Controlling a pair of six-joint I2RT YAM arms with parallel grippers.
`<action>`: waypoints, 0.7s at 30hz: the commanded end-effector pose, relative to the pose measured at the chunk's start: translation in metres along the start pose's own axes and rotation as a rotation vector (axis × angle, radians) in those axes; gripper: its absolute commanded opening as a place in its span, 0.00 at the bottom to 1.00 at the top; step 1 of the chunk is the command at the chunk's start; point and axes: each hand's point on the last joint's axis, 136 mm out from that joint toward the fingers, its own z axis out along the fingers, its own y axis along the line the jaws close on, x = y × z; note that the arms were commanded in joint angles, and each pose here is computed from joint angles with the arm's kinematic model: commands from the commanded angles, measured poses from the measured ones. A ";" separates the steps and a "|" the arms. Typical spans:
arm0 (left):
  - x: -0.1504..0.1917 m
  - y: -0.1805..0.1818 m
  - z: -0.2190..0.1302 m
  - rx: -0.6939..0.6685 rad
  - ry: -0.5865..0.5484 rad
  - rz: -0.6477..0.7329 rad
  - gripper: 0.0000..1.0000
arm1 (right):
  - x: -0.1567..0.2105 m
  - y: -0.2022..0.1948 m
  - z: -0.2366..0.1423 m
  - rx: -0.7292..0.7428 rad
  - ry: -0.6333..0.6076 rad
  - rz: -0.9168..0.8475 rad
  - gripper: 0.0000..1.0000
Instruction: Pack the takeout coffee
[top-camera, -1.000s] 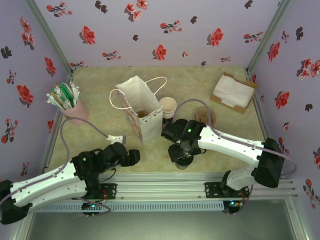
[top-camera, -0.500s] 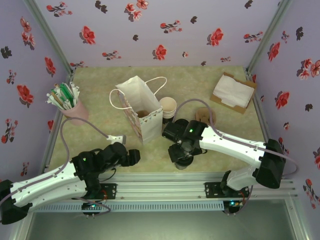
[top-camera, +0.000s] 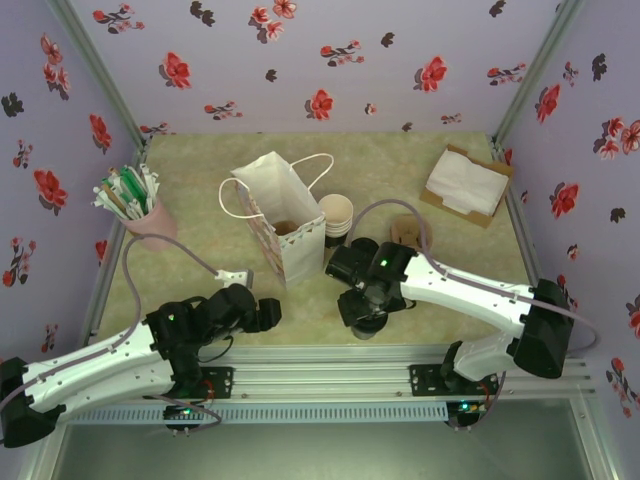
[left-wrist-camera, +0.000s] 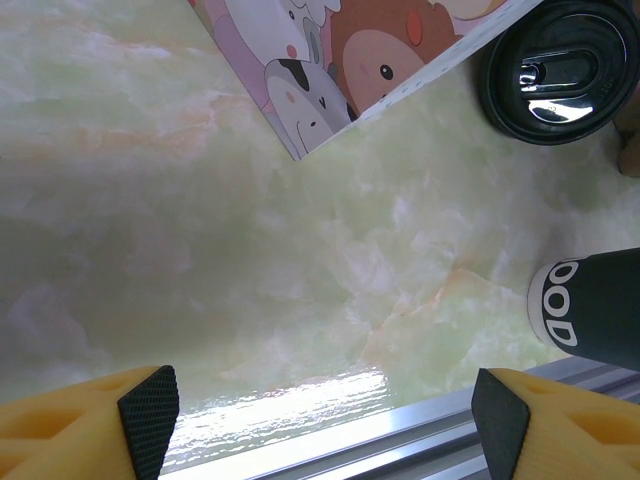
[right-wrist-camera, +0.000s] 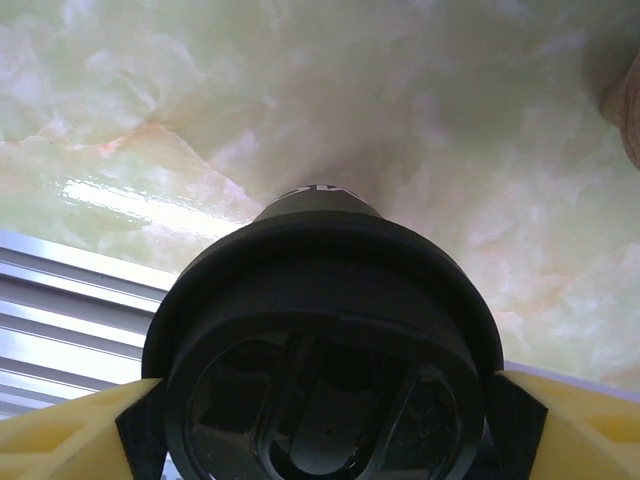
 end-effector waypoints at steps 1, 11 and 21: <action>-0.011 -0.008 -0.005 0.015 -0.030 0.013 0.80 | 0.008 -0.002 -0.004 -0.009 0.013 0.011 0.83; -0.012 -0.009 -0.005 0.017 -0.030 0.016 0.80 | 0.012 -0.005 -0.001 0.003 0.027 0.012 0.84; -0.013 -0.009 -0.005 0.018 -0.035 0.013 0.80 | 0.011 -0.006 0.002 0.016 0.028 0.009 0.77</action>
